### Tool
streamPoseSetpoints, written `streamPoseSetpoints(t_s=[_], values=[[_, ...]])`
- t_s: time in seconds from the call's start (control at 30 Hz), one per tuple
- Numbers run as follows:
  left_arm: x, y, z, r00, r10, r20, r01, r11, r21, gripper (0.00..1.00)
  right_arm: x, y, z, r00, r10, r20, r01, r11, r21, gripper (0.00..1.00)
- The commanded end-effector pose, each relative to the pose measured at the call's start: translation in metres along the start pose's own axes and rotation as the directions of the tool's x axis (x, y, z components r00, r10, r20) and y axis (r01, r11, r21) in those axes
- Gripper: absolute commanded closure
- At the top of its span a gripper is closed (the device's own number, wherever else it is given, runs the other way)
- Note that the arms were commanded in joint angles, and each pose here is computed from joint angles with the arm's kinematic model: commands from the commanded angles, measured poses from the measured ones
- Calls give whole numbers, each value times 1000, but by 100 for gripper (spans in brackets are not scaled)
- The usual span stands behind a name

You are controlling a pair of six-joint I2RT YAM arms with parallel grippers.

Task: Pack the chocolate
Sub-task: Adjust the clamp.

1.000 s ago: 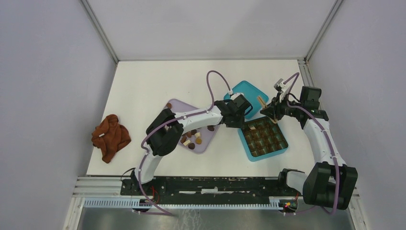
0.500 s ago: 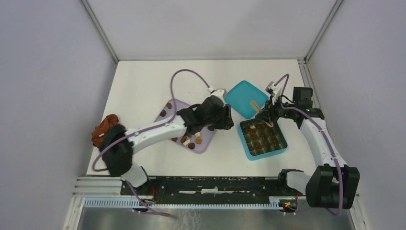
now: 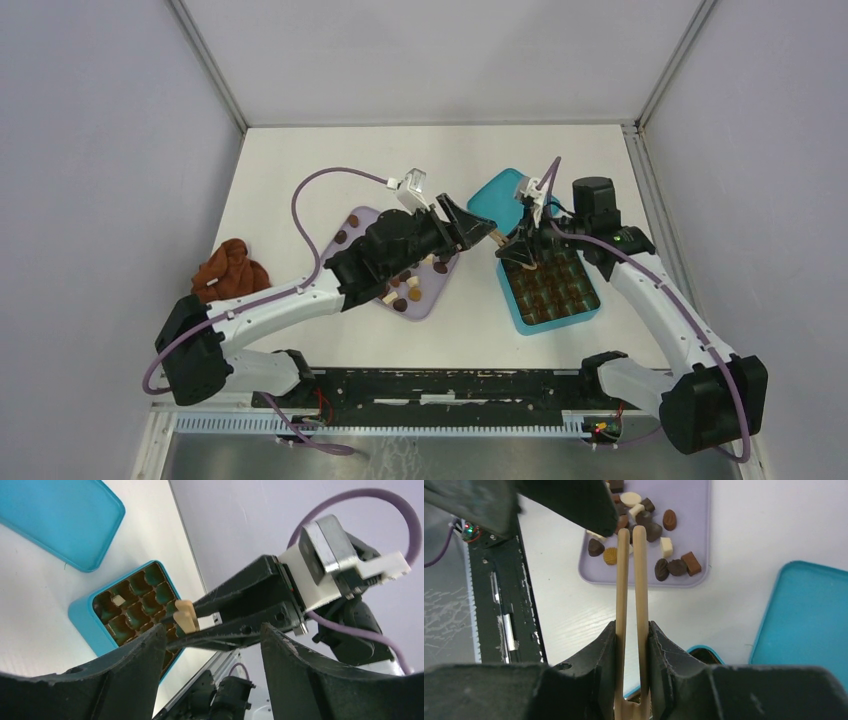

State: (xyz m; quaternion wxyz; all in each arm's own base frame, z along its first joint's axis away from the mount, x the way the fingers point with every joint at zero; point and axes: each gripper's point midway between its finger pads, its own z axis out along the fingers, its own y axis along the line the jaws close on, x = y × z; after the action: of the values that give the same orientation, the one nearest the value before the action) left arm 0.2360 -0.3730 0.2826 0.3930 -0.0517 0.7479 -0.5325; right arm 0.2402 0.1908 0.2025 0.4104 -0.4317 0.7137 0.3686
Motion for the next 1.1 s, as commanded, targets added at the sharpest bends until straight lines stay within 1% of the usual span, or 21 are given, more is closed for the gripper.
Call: streamPoseSetpoints(t_s=[0.0, 0.2, 0.33, 0.4, 0.43, 0.47, 0.5, 0.53, 0.6, 0.63, 0.67, 0.7, 0.77, 0.83, 0.93, 1.0, 1.07], values=[[-17, -8, 9, 986, -139, 94, 139, 990, 8, 27, -39, 13, 4, 993, -41, 112, 48, 997, -55, 82], [-17, 10, 16, 981, -144, 127, 157, 983, -100, 38, -47, 17, 9, 991, -15, 134, 26, 996, -81, 82], [-19, 6, 26, 979, -150, 136, 164, 981, -100, 49, -44, 19, 15, 992, -10, 125, 22, 995, -93, 82], [-18, 2, 31, 978, -167, 128, 179, 980, -90, 52, -42, 17, 16, 993, -19, 115, 29, 996, -81, 82], [-16, 3, 34, 977, -176, 123, 188, 978, -90, 57, -41, 17, 17, 994, -24, 108, 32, 997, -75, 82], [-14, 4, 35, 974, -193, 117, 204, 975, -92, 65, -41, 16, 17, 994, -28, 105, 36, 997, -71, 82], [-11, 5, 36, 971, -210, 112, 220, 971, -93, 77, -42, 15, 17, 994, -31, 103, 38, 997, -65, 81], [-10, 7, 36, 967, -228, 111, 238, 966, -95, 84, -42, 13, 17, 994, -35, 103, 41, 997, -58, 81], [-9, 9, 34, 957, -265, 118, 277, 956, -98, 92, -45, 12, 17, 994, -42, 105, 48, 998, -51, 80], [-9, 10, 32, 951, -282, 124, 295, 950, -99, 93, -46, 11, 17, 993, -44, 106, 50, 997, -54, 79], [-10, 13, 30, 946, -296, 133, 310, 945, -103, 97, -48, 11, 17, 993, -49, 110, 56, 997, -57, 76], [-11, 15, 28, 940, -309, 143, 325, 940, -106, 98, -50, 12, 18, 992, -51, 113, 58, 996, -65, 71], [-12, 20, 24, 929, -335, 158, 354, 929, -112, 98, -56, 15, 18, 990, -60, 129, 73, 993, -94, 53], [-11, 22, 22, 920, -358, 161, 377, 919, -113, 98, -62, 21, 18, 986, -71, 150, 91, 987, -131, 39], [-9, 24, 18, 900, -405, 162, 424, 900, -101, 98, -66, 26, 20, 980, -63, 186, 95, 981, -168, 31], [-11, 24, 16, 889, -424, 171, 443, 892, -89, 98, -66, 24, 22, 980, -58, 193, 91, 982, -166, 26], [-13, 23, 13, 883, -433, 181, 453, 888, -81, 98, -63, 23, 24, 979, -65, 191, 99, 980, -174, 24]])
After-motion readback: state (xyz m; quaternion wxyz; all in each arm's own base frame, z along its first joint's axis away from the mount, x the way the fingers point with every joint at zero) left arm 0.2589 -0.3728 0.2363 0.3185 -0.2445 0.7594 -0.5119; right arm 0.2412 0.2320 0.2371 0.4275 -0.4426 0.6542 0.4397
